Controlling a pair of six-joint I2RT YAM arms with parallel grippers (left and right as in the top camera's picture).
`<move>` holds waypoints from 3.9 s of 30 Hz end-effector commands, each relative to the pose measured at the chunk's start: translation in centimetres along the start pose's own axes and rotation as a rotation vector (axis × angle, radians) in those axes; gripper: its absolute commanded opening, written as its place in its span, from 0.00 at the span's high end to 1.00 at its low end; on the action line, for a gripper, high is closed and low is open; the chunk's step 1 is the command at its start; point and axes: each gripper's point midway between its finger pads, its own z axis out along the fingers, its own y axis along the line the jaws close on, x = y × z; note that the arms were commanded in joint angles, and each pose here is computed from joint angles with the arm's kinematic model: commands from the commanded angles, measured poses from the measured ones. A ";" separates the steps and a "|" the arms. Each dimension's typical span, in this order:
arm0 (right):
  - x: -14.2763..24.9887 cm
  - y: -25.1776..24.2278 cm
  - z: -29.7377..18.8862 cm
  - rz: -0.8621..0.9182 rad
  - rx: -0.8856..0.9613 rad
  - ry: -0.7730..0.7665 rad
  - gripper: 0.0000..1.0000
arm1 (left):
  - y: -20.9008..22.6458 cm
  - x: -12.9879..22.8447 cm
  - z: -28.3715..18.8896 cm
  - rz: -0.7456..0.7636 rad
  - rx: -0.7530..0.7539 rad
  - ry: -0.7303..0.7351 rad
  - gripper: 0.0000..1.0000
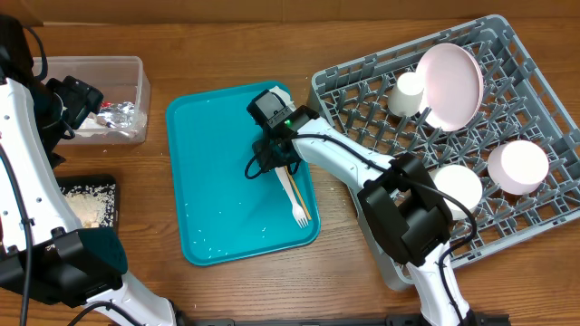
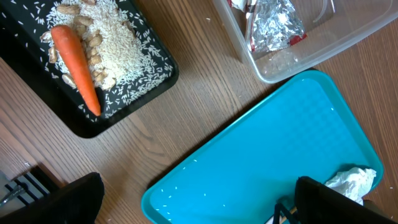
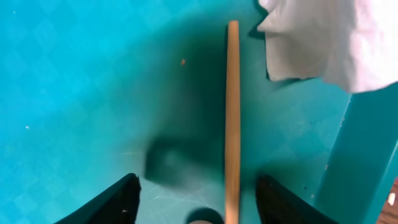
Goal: Sort waste into correct bins and load items into the dishwasher rack
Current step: 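Lower the right gripper onto the wooden chopstick and close on it, then carry the chopstick right and lay it in the rack's left side, then move the right gripper back to the white plastic fork on the tray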
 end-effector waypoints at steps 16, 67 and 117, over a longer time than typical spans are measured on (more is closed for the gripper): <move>2.7 -1.6 1.0 0.004 0.076 0.098 0.71 | 0.0 0.0 -0.3 0.022 -0.005 -0.013 0.00; -1.7 -12.4 -22.4 -0.040 -0.030 -0.136 0.96 | 0.0 0.0 -0.3 0.021 -0.005 -0.013 0.00; 3.5 -0.6 -17.0 -0.148 -0.108 0.023 0.00 | 0.0 0.0 -0.3 0.022 -0.005 -0.013 0.00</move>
